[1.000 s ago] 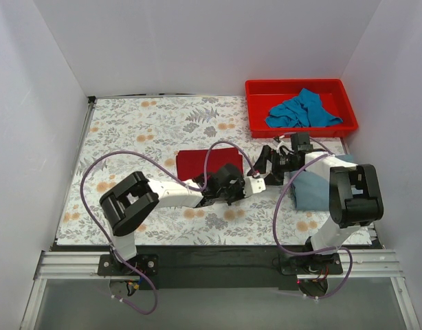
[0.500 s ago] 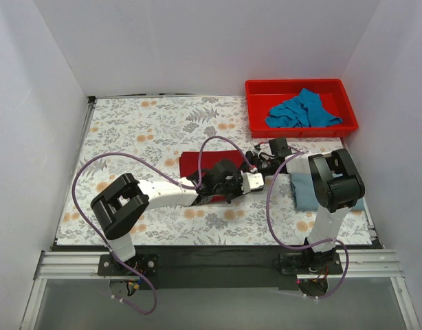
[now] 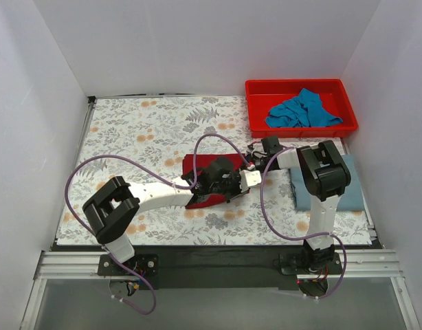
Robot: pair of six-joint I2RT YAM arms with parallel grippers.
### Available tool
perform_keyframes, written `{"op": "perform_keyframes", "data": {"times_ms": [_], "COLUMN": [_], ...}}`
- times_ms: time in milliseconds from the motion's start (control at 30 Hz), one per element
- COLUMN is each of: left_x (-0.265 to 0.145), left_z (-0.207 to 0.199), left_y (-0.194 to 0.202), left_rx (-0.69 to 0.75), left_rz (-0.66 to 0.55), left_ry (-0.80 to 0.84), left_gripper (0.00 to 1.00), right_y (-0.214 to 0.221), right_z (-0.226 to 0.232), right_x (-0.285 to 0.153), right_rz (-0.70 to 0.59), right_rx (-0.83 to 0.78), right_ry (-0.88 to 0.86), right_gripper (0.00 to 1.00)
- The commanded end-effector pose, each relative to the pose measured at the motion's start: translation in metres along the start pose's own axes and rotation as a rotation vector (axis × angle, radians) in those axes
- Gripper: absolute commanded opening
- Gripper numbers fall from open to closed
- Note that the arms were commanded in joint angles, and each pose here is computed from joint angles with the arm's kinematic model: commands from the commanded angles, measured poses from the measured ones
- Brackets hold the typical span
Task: Fold and stack the t-shirts
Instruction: Neatly place the folded tshirt to the corner
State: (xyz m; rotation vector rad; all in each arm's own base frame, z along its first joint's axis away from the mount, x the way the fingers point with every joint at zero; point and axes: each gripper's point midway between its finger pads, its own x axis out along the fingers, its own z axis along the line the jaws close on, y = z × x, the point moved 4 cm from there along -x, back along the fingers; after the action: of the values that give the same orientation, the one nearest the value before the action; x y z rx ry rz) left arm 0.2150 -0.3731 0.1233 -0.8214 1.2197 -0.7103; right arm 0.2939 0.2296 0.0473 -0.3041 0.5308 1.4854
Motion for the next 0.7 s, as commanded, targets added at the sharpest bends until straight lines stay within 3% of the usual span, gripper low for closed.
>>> {"op": "perform_keyframes", "data": {"times_ms": [0, 67, 133, 200, 367, 567, 667], "left_x": [-0.012, -0.028, -0.045, -0.069, -0.107, -0.134, -0.139], "left_z": [0.003, 0.007, 0.001, 0.006, 0.021, 0.042, 0.046], "left_y": [-0.024, -0.03, -0.03, -0.031, -0.019, 0.0, 0.007], "left_rx": [-0.016, -0.063, -0.127, -0.181, -0.252, -0.277, -0.261], "left_rz": [-0.041, -0.024, -0.02, -0.019, 0.025, 0.08, 0.093], "left_ry": [-0.001, 0.018, 0.084, 0.086, 0.042, -0.07, -0.097], "left_gripper": [0.0, 0.05, 0.17, 0.22, 0.49, 0.55, 0.56], "right_y": [-0.008, -0.004, -0.005, 0.002, 0.017, 0.031, 0.042], "right_z": [0.014, 0.017, 0.022, 0.021, 0.02, 0.028, 0.012], "right_x": [-0.002, -0.013, -0.027, -0.044, -0.078, -0.122, -0.144], "right_rz": [-0.009, 0.003, 0.02, 0.034, 0.042, -0.03, -0.005], "right_rx": [-0.087, -0.177, -0.32, -0.37, -0.586, -0.746, -0.824], "right_ry": [-0.01, 0.046, 0.126, 0.242, 0.38, 0.545, 0.669], "right_gripper": [0.01, 0.01, 0.01, 0.01, 0.01, 0.01, 0.01]}}
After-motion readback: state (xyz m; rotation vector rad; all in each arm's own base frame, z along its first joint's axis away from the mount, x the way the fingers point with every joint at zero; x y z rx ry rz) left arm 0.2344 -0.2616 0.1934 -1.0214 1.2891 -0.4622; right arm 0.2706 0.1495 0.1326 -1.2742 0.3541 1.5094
